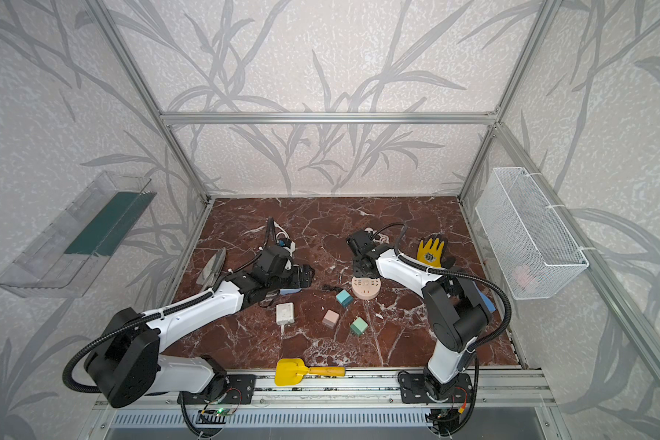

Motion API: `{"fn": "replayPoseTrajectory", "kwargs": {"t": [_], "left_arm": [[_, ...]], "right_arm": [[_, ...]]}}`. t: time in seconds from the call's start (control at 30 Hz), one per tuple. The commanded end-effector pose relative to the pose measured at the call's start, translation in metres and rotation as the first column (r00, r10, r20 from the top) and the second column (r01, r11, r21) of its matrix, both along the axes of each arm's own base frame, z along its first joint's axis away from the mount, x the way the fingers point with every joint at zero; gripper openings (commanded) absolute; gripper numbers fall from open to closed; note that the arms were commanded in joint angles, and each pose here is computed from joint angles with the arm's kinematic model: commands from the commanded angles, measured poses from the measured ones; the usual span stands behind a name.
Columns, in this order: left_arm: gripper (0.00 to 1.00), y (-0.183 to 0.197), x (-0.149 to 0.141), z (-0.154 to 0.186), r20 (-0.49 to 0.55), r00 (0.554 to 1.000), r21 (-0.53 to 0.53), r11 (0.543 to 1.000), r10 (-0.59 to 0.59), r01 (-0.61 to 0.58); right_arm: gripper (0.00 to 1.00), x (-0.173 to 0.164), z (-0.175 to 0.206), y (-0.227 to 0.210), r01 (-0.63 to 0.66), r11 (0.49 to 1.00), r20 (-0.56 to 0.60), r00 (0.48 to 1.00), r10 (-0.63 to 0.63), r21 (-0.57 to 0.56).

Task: Insert plugs into power strip
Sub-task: Insert the plug into the socket.

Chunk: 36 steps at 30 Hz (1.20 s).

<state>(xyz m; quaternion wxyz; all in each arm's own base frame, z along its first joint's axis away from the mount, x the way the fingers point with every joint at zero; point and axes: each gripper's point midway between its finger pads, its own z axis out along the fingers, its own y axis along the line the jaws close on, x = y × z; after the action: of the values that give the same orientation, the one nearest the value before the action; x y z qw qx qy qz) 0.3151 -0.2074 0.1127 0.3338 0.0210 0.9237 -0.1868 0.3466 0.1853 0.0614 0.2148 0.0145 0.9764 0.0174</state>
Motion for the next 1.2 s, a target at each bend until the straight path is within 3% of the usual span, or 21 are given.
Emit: {"fn": "replayPoseTrajectory", "kwargs": {"t": [0.0, 0.5, 0.77, 1.0, 1.17], "left_arm": [[0.99, 0.009, 0.003, 0.001, 0.009, 1.0, 0.04, 0.999, 0.027, -0.027], [0.99, 0.012, 0.009, 0.006, 0.023, 0.998, 0.059, 0.997, 0.053, -0.054], [0.99, 0.026, 0.013, 0.012, 0.07, 0.988, 0.067, 0.988, 0.135, -0.14], [0.99, 0.026, 0.013, 0.016, 0.021, 0.992, 0.122, 0.985, 0.121, -0.122], [0.98, 0.013, 0.008, 0.022, 0.03, 0.998, 0.065, 0.997, 0.048, -0.05]], "right_arm": [[0.0, -0.061, -0.048, -0.018, -0.045, 0.996, -0.289, 0.957, 0.02, -0.08], [0.31, -0.038, 0.01, -0.001, -0.05, 0.999, -0.181, 0.982, 0.048, -0.009], [0.6, -0.03, 0.041, 0.003, -0.055, 0.998, -0.12, 0.991, 0.057, 0.022], [0.65, -0.032, 0.062, -0.001, -0.056, 0.998, -0.074, 0.996, 0.058, 0.033], [0.65, -0.037, 0.077, -0.006, -0.058, 0.997, -0.043, 0.997, 0.06, 0.041]]}}
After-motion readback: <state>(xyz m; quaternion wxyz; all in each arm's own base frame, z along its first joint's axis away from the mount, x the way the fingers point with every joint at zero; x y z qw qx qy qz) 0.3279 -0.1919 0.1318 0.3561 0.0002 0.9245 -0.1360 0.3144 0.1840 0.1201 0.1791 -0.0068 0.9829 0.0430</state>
